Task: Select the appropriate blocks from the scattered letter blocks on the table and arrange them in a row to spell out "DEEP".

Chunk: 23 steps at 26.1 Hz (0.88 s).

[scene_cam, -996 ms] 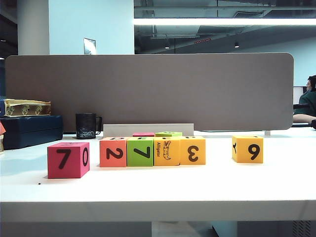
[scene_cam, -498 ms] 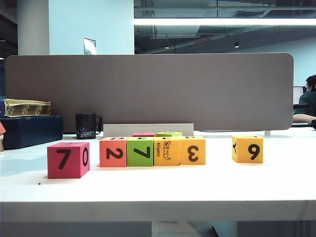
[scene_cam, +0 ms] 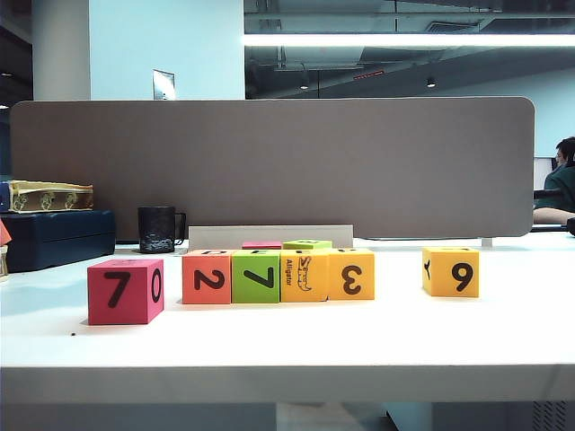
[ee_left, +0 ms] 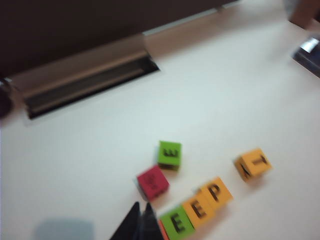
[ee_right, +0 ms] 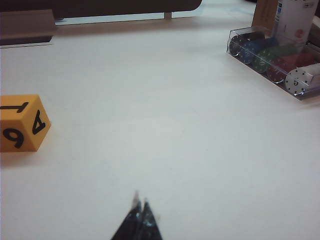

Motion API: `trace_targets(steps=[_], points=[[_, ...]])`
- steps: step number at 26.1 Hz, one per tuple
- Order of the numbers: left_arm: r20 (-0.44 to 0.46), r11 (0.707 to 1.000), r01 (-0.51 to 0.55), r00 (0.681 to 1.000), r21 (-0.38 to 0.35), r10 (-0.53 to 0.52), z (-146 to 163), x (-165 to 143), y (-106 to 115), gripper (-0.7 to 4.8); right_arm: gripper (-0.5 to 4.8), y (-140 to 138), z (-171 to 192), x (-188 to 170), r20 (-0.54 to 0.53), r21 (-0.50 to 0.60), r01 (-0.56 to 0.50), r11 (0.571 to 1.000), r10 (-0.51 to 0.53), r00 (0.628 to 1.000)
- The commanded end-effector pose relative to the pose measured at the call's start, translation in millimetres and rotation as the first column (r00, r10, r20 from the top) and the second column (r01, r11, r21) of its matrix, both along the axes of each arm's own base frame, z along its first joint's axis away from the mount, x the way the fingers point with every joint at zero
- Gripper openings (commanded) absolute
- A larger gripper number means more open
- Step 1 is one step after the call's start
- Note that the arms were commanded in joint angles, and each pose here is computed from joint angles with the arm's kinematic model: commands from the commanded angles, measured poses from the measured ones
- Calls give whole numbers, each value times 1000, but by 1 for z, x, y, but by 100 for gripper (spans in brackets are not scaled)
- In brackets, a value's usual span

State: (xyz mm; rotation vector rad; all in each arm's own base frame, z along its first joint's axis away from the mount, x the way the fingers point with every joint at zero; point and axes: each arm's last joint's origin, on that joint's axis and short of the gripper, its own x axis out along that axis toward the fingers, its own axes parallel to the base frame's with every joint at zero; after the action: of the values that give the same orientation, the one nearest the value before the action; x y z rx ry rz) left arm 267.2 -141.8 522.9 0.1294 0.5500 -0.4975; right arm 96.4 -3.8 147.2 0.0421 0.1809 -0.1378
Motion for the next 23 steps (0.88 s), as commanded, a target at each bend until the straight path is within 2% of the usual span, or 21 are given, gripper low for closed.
trace_targets(steps=[1, 5, 10, 13, 16, 19, 23], points=[[96, 999, -50, 994, -6, 50, 11, -4, 4, -6, -1, 0, -1, 0, 3, -2, -6, 1000, 6, 1000], [180, 996, -79, 980, -35, 84, 20, -11, 9, -6, -1, 0, -1, 0, 3, -2, -6, 1000, 6, 1000], [309, 993, -64, 946, -99, 92, 27, -26, 17, -6, -1, 0, -1, 0, 3, -2, -6, 1000, 6, 1000], [378, 994, -63, 921, -90, 93, 21, -44, 28, -6, -1, 0, -1, 0, 3, -2, -6, 1000, 6, 1000], [385, 990, -107, 913, -95, 136, 9, -54, 44, -6, -1, 0, -1, 0, 3, -2, -6, 1000, 6, 1000], [315, 975, -200, 924, -93, 220, -20, -71, 76, -6, -1, 0, -1, 0, 3, -2, -6, 1000, 6, 1000], [267, 960, -269, 922, -79, 280, -53, -90, 102, -6, -1, 0, -1, 0, 3, -2, -6, 1000, 6, 1000]])
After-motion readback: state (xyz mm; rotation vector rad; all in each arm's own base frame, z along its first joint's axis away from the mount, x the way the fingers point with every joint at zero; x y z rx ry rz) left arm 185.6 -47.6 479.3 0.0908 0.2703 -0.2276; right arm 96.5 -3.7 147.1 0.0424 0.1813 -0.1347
